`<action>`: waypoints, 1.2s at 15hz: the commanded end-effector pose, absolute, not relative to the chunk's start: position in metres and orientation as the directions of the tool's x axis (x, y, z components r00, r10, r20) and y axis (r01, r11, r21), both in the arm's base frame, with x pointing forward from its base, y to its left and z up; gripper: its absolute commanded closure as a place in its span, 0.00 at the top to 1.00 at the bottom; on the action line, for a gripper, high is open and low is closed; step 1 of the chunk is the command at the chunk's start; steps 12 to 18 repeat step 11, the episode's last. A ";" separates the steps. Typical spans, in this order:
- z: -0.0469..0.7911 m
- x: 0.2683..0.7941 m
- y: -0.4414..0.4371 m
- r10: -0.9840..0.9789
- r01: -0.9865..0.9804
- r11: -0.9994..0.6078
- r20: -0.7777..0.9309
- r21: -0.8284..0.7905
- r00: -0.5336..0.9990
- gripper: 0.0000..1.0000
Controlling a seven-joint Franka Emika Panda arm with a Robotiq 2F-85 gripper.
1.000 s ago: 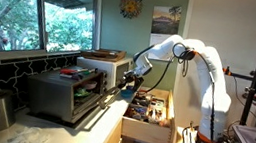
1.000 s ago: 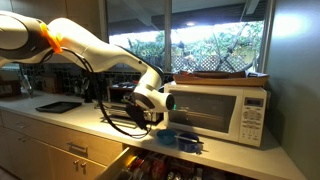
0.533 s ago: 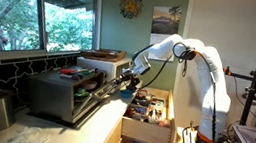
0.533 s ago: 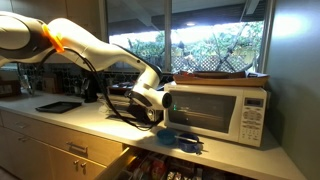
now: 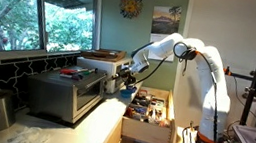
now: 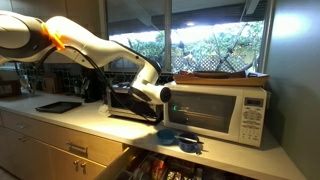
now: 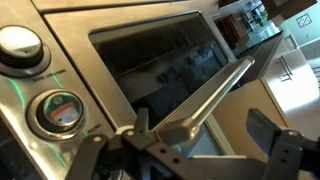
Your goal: Close the oven door
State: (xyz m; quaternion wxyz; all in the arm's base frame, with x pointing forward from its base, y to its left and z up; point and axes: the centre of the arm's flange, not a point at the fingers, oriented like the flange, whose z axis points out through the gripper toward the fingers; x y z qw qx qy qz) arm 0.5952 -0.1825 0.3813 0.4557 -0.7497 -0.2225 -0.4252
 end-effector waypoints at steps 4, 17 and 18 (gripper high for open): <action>0.410 0.537 -0.178 0.047 0.633 -0.484 0.704 -0.604 0.708 1.00; 0.444 0.483 -0.168 0.285 0.724 -0.322 0.667 -0.610 0.688 1.00; 0.444 0.483 -0.168 0.285 0.724 -0.322 0.667 -0.610 0.688 1.00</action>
